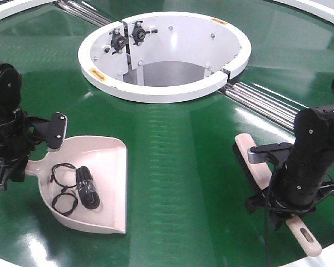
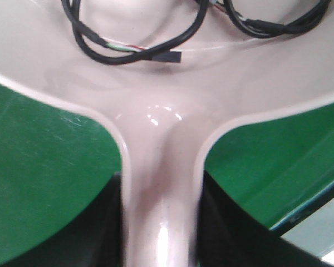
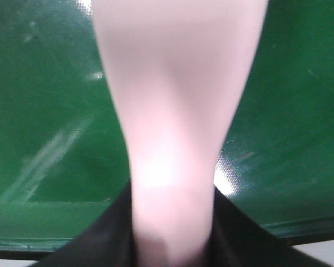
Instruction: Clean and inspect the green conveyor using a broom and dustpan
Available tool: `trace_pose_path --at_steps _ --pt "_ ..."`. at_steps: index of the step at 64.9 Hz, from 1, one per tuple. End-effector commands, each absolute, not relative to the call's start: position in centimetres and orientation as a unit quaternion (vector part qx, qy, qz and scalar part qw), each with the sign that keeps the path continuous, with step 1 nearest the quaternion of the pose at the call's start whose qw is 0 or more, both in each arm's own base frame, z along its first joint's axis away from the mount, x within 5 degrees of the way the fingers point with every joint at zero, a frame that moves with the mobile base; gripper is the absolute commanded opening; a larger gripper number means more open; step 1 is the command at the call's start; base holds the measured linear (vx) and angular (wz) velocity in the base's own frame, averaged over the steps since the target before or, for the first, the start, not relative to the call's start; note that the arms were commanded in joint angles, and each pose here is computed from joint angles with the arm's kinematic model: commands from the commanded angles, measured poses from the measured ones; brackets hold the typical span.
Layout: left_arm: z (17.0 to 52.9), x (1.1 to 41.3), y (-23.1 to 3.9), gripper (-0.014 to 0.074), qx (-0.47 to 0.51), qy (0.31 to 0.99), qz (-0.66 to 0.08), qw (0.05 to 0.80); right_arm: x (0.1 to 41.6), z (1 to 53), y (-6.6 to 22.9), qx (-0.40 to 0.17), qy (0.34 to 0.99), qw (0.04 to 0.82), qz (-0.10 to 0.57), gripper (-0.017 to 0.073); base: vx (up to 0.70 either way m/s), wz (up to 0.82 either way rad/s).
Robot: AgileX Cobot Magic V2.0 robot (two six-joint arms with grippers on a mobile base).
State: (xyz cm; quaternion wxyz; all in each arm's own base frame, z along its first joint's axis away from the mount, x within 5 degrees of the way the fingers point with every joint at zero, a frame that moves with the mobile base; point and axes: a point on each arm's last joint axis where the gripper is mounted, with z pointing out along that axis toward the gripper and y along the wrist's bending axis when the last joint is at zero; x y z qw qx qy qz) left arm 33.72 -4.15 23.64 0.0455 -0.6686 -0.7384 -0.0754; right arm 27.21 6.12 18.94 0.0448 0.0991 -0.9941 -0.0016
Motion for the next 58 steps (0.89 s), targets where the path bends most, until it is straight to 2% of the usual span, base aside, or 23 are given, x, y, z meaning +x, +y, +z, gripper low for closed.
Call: trace_pose_path --at_steps 1,18,26,35,45,58 --pt "26.0 33.2 -4.3 -0.0006 -0.664 -0.743 -0.089 0.022 27.4 20.4 5.9 0.103 -0.995 0.013 -0.002 0.0005 0.00 0.00" --pt "26.0 33.2 -4.3 0.0051 -0.659 -0.747 -0.089 0.022 27.4 20.4 5.9 0.103 -0.995 0.013 -0.002 0.0005 0.00 0.00" --pt "26.0 33.2 -4.4 0.0133 -0.625 -0.776 -0.087 0.014 27.4 20.4 5.9 0.103 -0.995 0.013 -0.002 0.0005 0.00 0.00" --pt "26.1 34.0 -4.6 0.0298 -0.615 -0.781 -0.103 -0.029 27.4 20.4 5.9 0.103 -0.995 0.013 -0.002 0.0005 0.00 0.00" --pt "26.2 34.7 -5.0 0.0426 -0.612 -0.779 -0.112 -0.073 27.4 20.4 5.9 0.103 -0.995 0.013 -0.002 0.0005 0.00 0.00" --pt "26.2 34.6 -5.4 0.0461 -0.605 -0.787 -0.087 -0.083 27.4 20.4 5.9 0.103 -0.995 0.015 -0.002 0.0005 0.00 0.00"
